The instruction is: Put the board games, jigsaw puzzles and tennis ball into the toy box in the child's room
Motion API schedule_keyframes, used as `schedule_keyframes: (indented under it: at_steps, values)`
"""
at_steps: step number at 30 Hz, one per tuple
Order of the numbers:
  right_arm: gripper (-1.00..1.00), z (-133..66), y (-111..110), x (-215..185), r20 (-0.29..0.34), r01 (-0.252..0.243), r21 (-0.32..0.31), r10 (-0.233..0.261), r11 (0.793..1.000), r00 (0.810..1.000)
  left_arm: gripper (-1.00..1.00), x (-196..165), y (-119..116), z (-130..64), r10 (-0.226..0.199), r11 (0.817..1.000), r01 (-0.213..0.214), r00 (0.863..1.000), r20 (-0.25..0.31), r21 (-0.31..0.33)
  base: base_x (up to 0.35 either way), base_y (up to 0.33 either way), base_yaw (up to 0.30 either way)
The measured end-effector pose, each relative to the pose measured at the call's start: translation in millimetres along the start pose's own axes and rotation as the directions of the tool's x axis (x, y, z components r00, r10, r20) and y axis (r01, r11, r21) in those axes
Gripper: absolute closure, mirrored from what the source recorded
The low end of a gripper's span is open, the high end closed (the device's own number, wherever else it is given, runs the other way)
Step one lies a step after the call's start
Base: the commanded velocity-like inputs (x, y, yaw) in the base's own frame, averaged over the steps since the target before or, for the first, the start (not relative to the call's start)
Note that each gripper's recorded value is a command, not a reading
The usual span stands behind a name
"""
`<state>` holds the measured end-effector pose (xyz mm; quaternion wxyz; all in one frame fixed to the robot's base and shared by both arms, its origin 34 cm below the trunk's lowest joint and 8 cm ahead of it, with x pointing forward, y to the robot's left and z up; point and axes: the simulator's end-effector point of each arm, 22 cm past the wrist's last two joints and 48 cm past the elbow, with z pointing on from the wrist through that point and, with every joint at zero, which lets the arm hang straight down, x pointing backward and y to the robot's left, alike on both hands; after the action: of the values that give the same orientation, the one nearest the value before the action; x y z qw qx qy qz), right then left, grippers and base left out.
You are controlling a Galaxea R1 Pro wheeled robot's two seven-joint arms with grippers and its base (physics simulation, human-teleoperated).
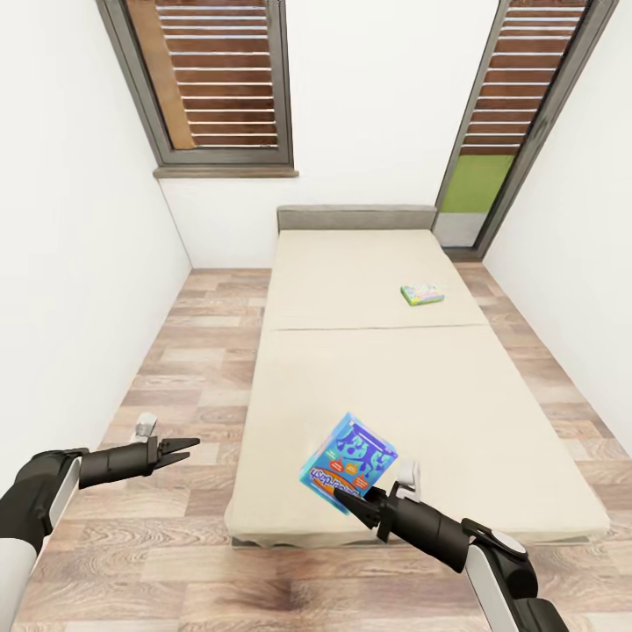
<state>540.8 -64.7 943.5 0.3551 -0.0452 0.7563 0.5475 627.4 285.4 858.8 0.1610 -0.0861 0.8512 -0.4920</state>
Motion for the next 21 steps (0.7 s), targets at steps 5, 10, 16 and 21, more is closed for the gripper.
schedule_keyframes:
  at_steps: [5, 10, 16, 21]
  values:
    - [1.00, -0.3, 2.6, -2.4, 0.003, 0.007, -0.002, -0.007, 1.000, 1.000, -1.00, -1.8, -3.9, -1.3, 0.006, 1.000, -0.007, 1.000, 0.004, 0.004, 0.000, 0.000, 0.000]
    - [1.00, -0.6, 4.9, -4.8, 0.006, 0.015, -0.004, -0.015, 1.000, 1.000, -1.00, -3.8, -7.3, -3.3, 0.013, 1.000, -0.013, 1.000, 0.008, 0.005, 0.000, 0.000, 0.000]
    - [1.00, -1.0, 8.2, -7.8, 0.010, 0.023, -0.007, -0.023, 1.000, 1.000, -1.00, -6.3, -11.5, -6.1, 0.022, 1.000, -0.022, 1.000, 0.014, 0.007, 0.000, 0.000, 0.000]
    - [1.00, -1.3, 10.8, -10.1, 0.014, 0.031, -0.010, -0.031, 0.999, 0.999, -1.00, -8.4, -15.1, -8.1, 0.029, 1.000, -0.029, 0.999, 0.018, 0.009, 0.000, 0.000, 0.000]
